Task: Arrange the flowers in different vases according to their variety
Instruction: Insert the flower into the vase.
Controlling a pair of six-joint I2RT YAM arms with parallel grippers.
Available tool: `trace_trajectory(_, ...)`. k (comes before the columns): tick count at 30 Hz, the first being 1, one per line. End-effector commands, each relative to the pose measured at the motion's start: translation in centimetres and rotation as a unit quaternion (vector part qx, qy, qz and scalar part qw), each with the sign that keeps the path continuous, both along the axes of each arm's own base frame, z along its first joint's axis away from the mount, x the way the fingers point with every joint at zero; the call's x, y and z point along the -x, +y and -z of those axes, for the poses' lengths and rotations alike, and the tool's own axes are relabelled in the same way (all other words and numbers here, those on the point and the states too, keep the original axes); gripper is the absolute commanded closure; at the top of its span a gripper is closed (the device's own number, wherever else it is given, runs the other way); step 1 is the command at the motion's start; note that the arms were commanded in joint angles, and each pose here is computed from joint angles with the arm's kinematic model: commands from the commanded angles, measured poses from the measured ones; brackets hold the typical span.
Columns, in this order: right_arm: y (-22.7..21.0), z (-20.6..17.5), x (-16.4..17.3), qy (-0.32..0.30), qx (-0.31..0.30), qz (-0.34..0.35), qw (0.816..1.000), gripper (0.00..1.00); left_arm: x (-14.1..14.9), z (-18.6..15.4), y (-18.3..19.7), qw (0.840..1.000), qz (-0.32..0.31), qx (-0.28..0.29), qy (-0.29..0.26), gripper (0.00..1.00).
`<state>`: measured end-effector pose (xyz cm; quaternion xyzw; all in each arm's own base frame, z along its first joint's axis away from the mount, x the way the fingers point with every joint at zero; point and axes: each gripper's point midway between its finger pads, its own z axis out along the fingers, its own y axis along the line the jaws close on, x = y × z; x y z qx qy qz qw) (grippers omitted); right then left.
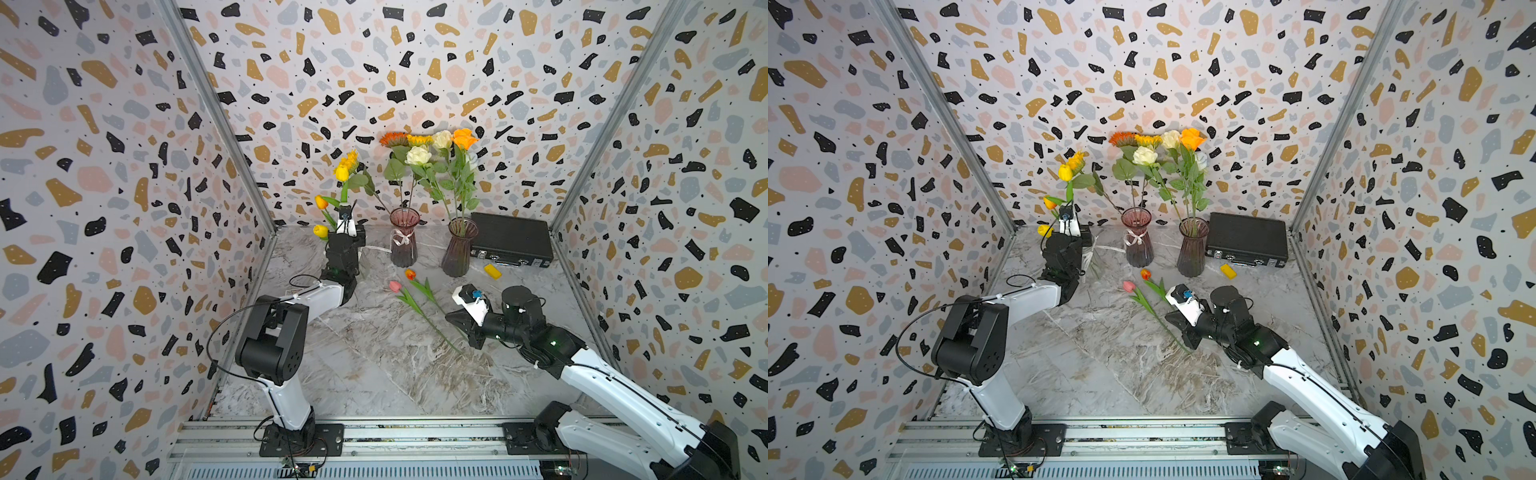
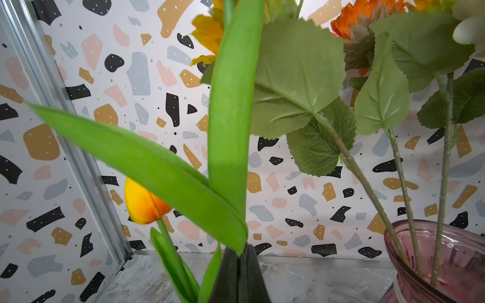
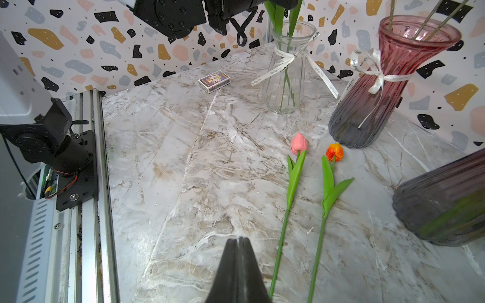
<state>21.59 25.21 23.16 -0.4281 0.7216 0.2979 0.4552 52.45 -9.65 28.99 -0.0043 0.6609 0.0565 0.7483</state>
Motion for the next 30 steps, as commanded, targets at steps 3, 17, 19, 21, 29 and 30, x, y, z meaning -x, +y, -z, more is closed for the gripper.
trace_trajectory(3, -0.2, -0.1, 0.2, -0.001, -0.002, -0.002, 1.000, 1.00, 0.4, -0.2, 0.3, 0.999, -0.003, 0.025, -0.022, 0.90)
trace_trajectory(17, -0.3, -0.1, 0.2, -0.001, -0.003, -0.001, 1.000, 1.00, 1.3, -1.3, -1.7, 0.999, 0.039, 0.017, -0.013, 0.52)
trace_trajectory(19, -0.3, -0.1, 0.2, -0.001, -0.003, -0.001, 1.000, 1.00, 1.8, -2.3, -2.3, 0.999, 0.047, 0.009, -0.016, 0.43)
trace_trajectory(21, -0.3, -0.1, 0.2, 0.000, -0.004, -0.001, 1.000, 1.00, 2.7, -3.5, -2.9, 0.998, 0.052, -0.002, -0.020, 0.32)
trace_trajectory(29, -0.4, -0.9, 0.5, 0.000, -0.015, 0.001, 1.000, 1.00, 9.5, -10.1, -6.5, 0.993, 0.101, -0.049, -0.034, 0.18)
trace_trajectory(30, -0.5, -1.0, 0.5, 0.001, -0.016, 0.004, 1.000, 1.00, 10.4, -10.6, -6.6, 0.992, 0.111, -0.047, -0.028, 0.18)
